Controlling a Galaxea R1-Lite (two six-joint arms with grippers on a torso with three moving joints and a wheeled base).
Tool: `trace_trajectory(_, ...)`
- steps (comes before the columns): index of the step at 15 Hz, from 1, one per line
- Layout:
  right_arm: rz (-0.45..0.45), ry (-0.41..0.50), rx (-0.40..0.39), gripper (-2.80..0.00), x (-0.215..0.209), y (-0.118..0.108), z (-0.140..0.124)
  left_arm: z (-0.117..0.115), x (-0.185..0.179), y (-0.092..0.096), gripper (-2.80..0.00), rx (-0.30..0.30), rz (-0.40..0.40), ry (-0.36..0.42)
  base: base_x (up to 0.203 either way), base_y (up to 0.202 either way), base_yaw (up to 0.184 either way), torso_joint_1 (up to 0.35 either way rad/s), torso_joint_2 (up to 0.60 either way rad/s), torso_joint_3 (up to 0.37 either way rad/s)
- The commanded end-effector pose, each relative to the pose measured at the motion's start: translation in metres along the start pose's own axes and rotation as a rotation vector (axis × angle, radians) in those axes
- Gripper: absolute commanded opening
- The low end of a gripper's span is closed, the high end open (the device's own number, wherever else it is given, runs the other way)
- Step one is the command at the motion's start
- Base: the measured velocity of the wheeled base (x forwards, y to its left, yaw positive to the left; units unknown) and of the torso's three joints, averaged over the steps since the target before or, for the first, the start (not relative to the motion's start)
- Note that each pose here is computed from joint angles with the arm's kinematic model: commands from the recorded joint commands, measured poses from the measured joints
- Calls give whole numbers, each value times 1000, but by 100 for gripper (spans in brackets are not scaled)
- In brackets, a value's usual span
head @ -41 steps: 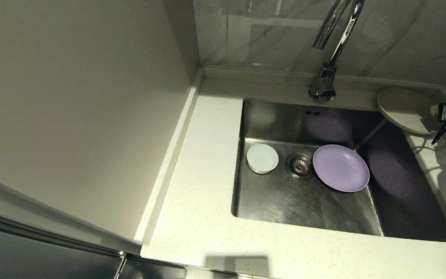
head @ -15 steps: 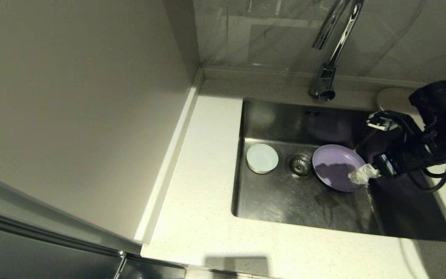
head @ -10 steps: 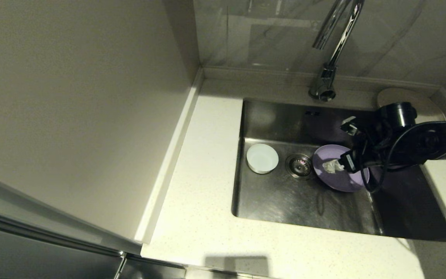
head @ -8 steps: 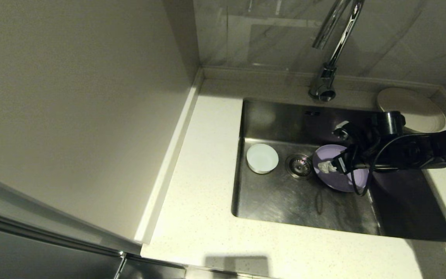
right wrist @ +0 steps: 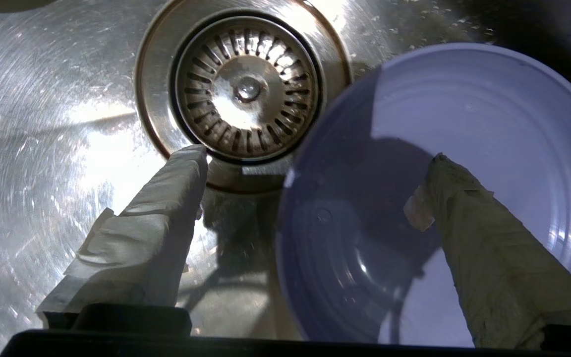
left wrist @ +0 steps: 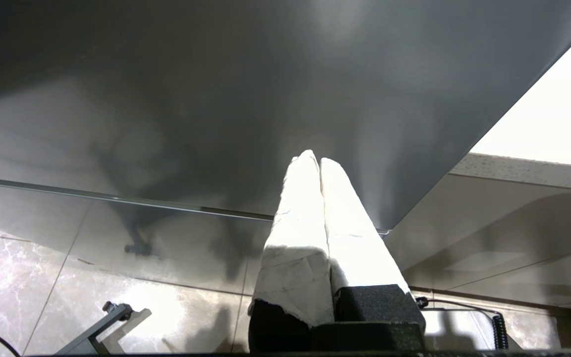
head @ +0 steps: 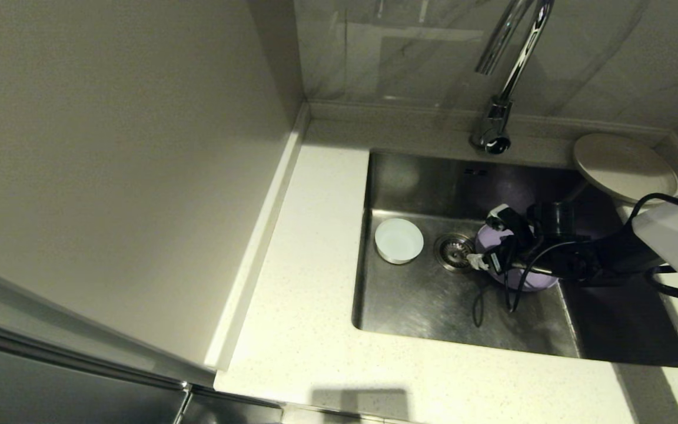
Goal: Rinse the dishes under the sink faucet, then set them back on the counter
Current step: Put a plate back to the table from the sink
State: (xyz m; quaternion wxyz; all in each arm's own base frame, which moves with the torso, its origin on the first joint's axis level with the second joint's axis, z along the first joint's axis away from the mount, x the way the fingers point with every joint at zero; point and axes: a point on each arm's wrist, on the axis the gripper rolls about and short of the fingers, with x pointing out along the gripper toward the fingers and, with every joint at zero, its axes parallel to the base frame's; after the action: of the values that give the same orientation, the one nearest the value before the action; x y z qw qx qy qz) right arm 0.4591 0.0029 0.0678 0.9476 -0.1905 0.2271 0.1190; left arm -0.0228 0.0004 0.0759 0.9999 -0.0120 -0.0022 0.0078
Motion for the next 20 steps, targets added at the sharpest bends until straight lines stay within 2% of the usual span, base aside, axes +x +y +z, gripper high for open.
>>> trace_trajectory(1, 10, 16, -1, 0, 15, 4, -10, 0, 0, 0, -280, -1, 1, -2, 0, 0, 0, 0, 0, 0)
trace_trajectory(5, -4, -9, -5, 0, 26, 1, -7, 0, 0, 0, -280, -1, 1, -2, 0, 0, 0, 0, 0, 0)
trace_trajectory(9, -73, -31, -1, 0, 41, -6, -1, 0, 0, 0, -280, -1, 1, -2, 0, 0, 0, 0, 0, 0)
trace_trajectory(15, -78, -33, -5, 0, 45, -6, -3, 0, 0, 0, -280, -1, 1, -2, 0, 0, 0, 0, 0, 0)
trace_trajectory(16, -84, -47, -9, -280, 45, -6, -3, 0, 0, 0, -280, -1, 1, -2, 0, 0, 0, 0, 0, 0)
trace_trajectory(20, -95, -69, -20, -280, 50, -5, -8, 0, 0, 0, -280, -1, 1, -2, 0, 0, 0, 0, 0, 0)
